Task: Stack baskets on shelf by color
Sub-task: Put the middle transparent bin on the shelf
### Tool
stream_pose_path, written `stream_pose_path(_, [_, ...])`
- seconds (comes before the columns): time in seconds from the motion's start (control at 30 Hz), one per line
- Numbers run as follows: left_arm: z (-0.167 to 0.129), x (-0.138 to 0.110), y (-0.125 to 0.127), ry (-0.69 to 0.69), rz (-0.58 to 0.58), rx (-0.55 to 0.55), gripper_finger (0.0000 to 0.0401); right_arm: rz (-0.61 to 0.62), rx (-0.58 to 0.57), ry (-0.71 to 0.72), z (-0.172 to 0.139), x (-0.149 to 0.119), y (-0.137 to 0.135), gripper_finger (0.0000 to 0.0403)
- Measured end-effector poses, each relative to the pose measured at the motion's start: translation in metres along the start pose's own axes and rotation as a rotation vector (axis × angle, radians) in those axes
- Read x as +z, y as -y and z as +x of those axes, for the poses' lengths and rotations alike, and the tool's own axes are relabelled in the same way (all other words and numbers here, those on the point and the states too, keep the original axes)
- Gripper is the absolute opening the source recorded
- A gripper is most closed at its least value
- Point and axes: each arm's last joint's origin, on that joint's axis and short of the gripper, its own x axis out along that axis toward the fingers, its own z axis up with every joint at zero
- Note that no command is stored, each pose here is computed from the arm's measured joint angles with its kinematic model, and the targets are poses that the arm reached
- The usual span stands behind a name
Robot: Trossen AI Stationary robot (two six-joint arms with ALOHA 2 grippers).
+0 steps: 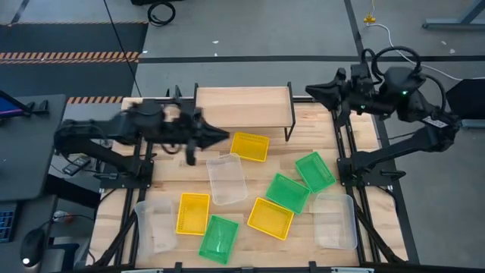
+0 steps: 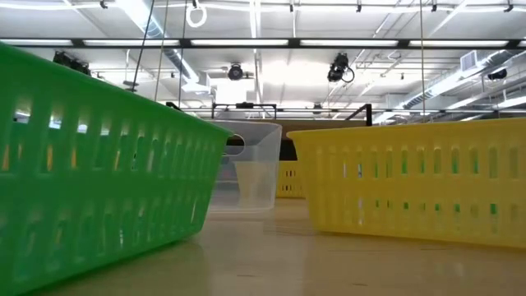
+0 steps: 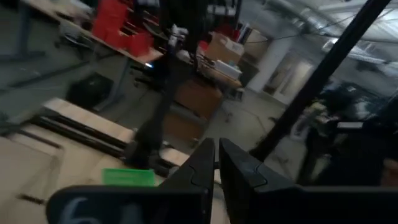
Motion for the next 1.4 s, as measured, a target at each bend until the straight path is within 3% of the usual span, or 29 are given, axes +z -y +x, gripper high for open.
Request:
stream_pose_path(0.17, [0.026, -0.015, -0.003, -0.038, -0.069, 0.005, 0.0034, 0.209, 0.08, 0.034, 0.003, 0.005, -0.004, 0.0032])
stream_pose_path(0.23, [0.034, -0.02, -0.005, -0.047, -0.115, 0.011, 0.0036, 0.239, 0.096, 0.02, 0.003, 0.004, -0.005, 0.0032])
stream_pose_path(0.67, [0.039, -0.011, -0.013, 0.031, -0.161, 0.006, 0.0033, 0.241, 0.108, 0.029, 0.011, 0.004, -0.006, 0.0032])
stream_pose_path(0.83, [0.038, -0.017, -0.024, -0.053, -0.154, 0.087, 0.0047, 0.134, 0.061, -0.012, 0.03, -0.006, -0.004, 0.0032])
stream_pose_path(1.0, [0.033, -0.038, -0.04, -0.28, -0.157, 0.245, 0.0081, 0.209, 0.011, -0.219, 0.056, -0.034, 0.002, 0.004])
stream_pose_path(1.23, [0.018, -0.063, -0.053, -0.545, -0.185, 0.436, 0.0165, 0.27, -0.233, -0.638, 0.05, -0.078, 0.018, 0.0087])
stream_pose_path(1.4, [0.019, -0.073, -0.047, -0.627, -0.143, 0.407, 0.0218, 0.269, -0.303, -0.798, 0.032, -0.087, 0.021, 0.0127])
